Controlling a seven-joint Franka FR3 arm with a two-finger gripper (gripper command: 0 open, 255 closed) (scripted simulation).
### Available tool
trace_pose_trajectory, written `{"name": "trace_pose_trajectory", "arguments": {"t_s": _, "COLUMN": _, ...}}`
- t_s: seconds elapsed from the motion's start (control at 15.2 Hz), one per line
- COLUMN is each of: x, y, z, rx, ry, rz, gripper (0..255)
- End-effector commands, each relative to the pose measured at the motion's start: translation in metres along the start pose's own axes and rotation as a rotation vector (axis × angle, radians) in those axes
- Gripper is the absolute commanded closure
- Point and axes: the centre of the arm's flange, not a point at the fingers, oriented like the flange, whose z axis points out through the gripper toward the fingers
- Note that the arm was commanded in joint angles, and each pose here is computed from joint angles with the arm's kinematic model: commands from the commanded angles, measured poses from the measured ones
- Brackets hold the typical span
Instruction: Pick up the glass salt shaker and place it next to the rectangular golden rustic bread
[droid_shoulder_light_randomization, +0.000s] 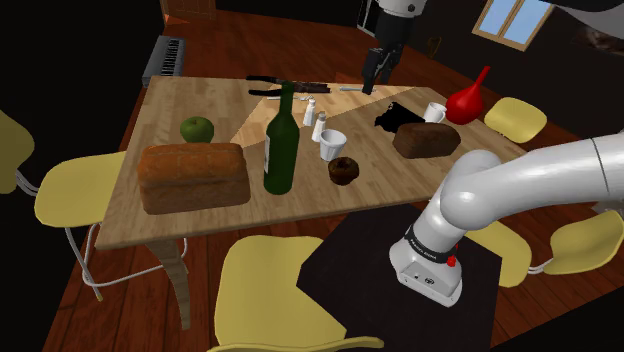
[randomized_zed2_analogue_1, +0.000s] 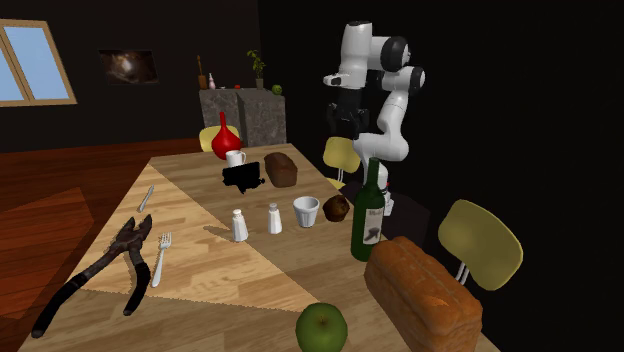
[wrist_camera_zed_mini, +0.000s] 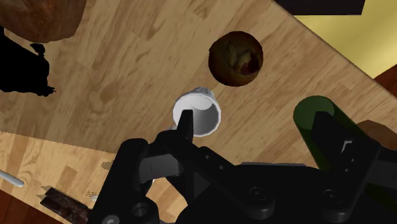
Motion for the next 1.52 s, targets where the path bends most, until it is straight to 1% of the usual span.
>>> {"name": "trace_pose_trajectory", "arguments": {"t_s": 0.0, "x": 0.0, "y": 0.0, "z": 0.0, "rx": 0.0, "ry": 0.0, "rz": 0.0, "gripper": 0}}
{"name": "trace_pose_trajectory", "arguments": {"t_s": 1.45, "x": 0.192, "y": 0.109, "z": 0.185, "rx": -0.015, "ry": 0.01, "rz": 0.073, "gripper": 0}}
